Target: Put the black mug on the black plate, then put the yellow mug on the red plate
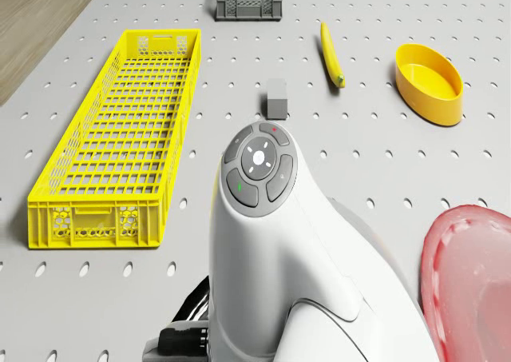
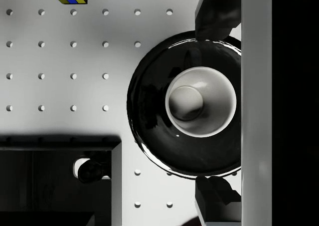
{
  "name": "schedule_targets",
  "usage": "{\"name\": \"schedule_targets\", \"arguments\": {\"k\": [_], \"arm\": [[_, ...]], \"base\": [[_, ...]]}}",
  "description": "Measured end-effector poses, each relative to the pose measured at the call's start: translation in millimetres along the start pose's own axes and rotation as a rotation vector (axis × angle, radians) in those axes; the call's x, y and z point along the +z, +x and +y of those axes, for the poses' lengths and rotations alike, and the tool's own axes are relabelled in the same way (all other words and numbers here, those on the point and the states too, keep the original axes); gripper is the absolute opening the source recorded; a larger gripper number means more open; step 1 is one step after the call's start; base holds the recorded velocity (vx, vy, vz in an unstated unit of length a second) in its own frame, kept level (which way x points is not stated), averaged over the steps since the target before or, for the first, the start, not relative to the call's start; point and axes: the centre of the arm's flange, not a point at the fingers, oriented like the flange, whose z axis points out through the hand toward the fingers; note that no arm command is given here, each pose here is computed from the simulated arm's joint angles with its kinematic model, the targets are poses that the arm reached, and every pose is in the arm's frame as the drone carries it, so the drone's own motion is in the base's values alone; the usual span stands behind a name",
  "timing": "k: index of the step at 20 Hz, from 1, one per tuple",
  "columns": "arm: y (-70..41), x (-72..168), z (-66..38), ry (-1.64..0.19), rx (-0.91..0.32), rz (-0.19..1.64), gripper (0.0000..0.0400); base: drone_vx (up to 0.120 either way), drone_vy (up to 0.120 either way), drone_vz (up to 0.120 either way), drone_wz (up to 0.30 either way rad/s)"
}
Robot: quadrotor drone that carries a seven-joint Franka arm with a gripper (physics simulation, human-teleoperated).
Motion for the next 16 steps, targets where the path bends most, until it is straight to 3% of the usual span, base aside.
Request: {"name": "schedule_targets", "arguments": {"k": [4, 16], "arm": [[0.0, -0.8, 0.0, 0.000, 0.000, 0.000, 0.0399], [0.0, -1.3, 0.0, 0.000, 0.000, 0.000, 0.0400]], "base": [[-0.020, 0.030, 0.000, 0.000], [-0.120, 0.120, 0.017, 0.000]]}}
